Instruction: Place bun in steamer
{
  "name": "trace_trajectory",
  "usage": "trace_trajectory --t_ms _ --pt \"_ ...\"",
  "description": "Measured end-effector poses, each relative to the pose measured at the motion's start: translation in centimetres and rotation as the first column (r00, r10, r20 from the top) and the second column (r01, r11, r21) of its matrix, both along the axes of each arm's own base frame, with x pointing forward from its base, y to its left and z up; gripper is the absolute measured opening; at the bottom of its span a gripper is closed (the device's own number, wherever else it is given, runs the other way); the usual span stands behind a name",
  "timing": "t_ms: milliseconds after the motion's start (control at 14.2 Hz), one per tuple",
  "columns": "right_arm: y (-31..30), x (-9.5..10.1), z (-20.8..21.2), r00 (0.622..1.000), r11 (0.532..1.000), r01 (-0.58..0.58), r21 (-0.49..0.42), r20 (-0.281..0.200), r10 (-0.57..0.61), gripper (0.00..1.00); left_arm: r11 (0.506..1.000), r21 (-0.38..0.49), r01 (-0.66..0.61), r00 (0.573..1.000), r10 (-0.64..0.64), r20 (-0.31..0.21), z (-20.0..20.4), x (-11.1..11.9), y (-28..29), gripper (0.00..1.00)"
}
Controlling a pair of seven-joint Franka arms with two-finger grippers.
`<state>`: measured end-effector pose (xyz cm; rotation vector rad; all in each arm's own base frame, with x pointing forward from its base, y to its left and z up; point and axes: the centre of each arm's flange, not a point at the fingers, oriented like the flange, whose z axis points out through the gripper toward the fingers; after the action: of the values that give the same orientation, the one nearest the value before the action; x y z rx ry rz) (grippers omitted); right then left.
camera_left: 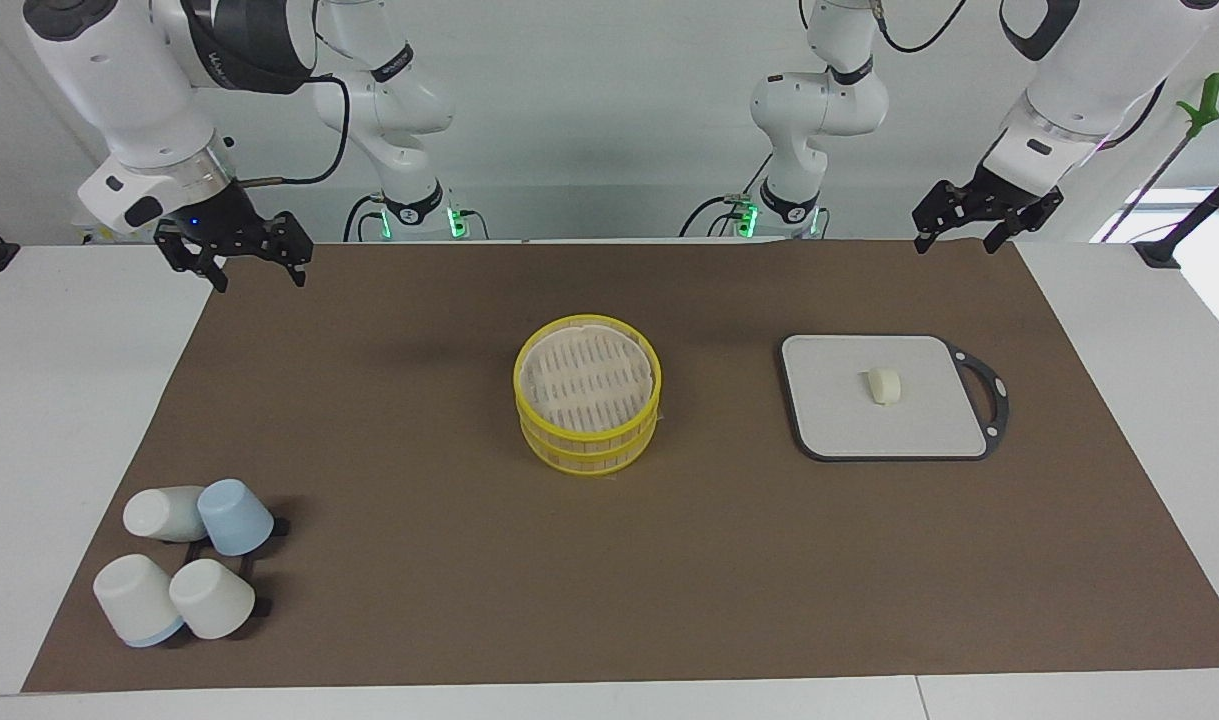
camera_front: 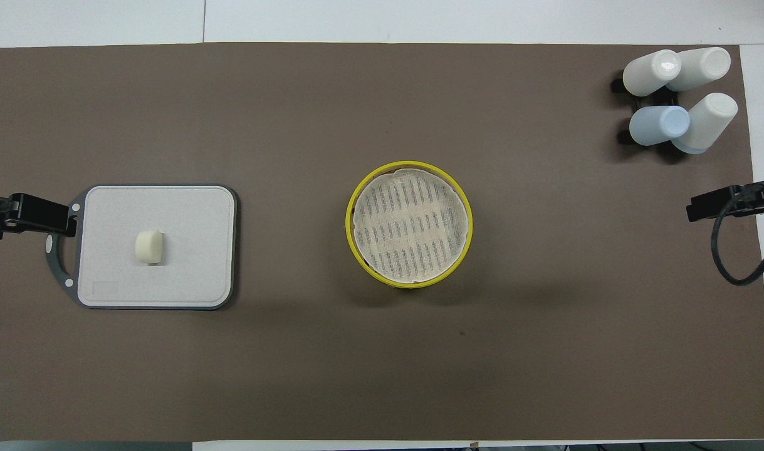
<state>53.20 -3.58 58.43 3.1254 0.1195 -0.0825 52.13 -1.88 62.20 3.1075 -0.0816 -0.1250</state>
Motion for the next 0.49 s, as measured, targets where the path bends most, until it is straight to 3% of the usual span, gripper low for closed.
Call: trace_trajectory --t_ms 211,492 --pt "2.6 0.6 -0.3 0.999 1.000 -0.023 0.001 0.035 0.023 1.00 1.000 -0.004 -0.026 0.999 0.026 0.028 -2.1 -0.2 1.4 1.00" --pt "13.2 2.1 -2.5 0.993 0.997 0.074 0.029 0.087 -0.076 0.99 0.999 -0.011 -0.040 0.998 0.040 0.046 -8.0 -1.3 3.0 1.00"
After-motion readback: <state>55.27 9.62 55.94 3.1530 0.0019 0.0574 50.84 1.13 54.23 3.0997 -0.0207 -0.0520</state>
